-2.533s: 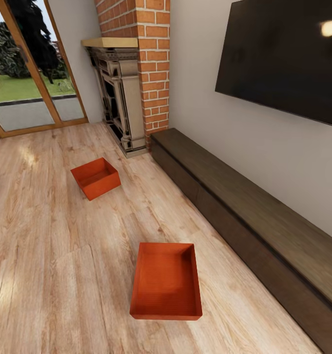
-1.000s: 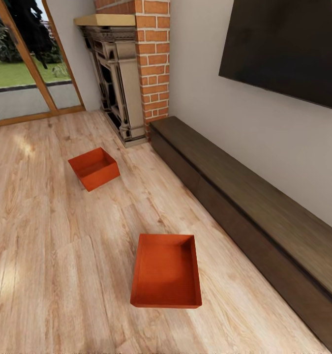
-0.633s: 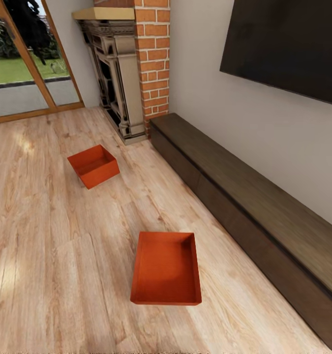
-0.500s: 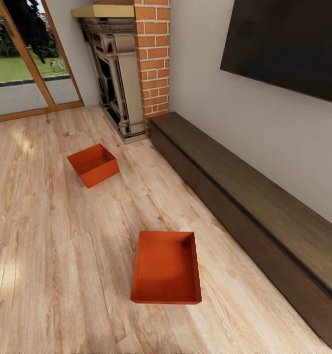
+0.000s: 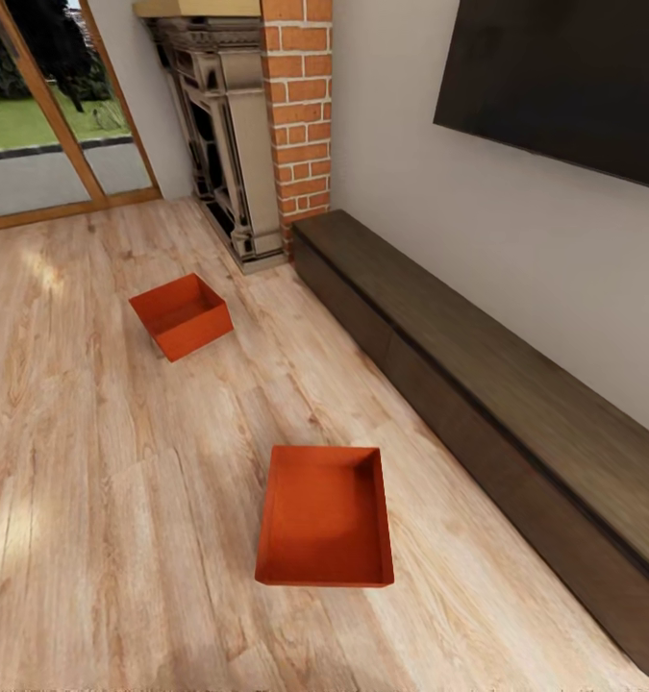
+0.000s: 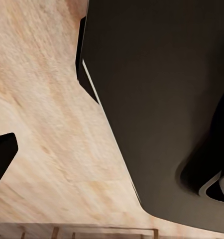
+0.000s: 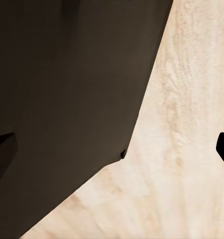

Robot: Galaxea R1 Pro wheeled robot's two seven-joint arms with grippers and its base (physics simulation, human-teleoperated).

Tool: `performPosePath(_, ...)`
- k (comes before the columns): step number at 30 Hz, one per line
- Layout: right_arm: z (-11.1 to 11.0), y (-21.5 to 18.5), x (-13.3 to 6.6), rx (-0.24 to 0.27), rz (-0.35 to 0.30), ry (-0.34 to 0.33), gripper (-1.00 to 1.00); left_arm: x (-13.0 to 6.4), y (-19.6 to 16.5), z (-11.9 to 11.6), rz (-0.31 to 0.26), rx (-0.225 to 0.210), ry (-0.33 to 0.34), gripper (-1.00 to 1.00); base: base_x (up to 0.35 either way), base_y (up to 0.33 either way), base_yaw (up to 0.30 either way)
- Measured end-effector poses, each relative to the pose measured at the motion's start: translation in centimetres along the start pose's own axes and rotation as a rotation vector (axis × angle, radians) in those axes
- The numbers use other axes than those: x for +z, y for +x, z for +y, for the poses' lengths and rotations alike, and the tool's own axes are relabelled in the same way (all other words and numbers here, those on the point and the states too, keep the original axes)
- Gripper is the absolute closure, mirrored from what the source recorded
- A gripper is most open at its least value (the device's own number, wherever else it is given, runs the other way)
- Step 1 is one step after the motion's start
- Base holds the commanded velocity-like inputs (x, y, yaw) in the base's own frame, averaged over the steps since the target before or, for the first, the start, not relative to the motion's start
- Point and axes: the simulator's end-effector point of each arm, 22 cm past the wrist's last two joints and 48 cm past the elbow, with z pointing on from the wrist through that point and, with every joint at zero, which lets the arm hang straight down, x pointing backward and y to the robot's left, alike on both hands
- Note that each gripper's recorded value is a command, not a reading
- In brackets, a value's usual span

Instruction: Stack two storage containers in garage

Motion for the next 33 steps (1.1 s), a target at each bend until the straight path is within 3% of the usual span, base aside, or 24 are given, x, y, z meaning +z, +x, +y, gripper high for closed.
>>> performPosePath(33, 0.51, 0.85, 0.03, -0.006, 0.022, -0.005, -1.0, 0.0, 0.96, 0.2, 0.025, 0.001, -0.006, -1.0, 0.0, 0.0, 0.0)
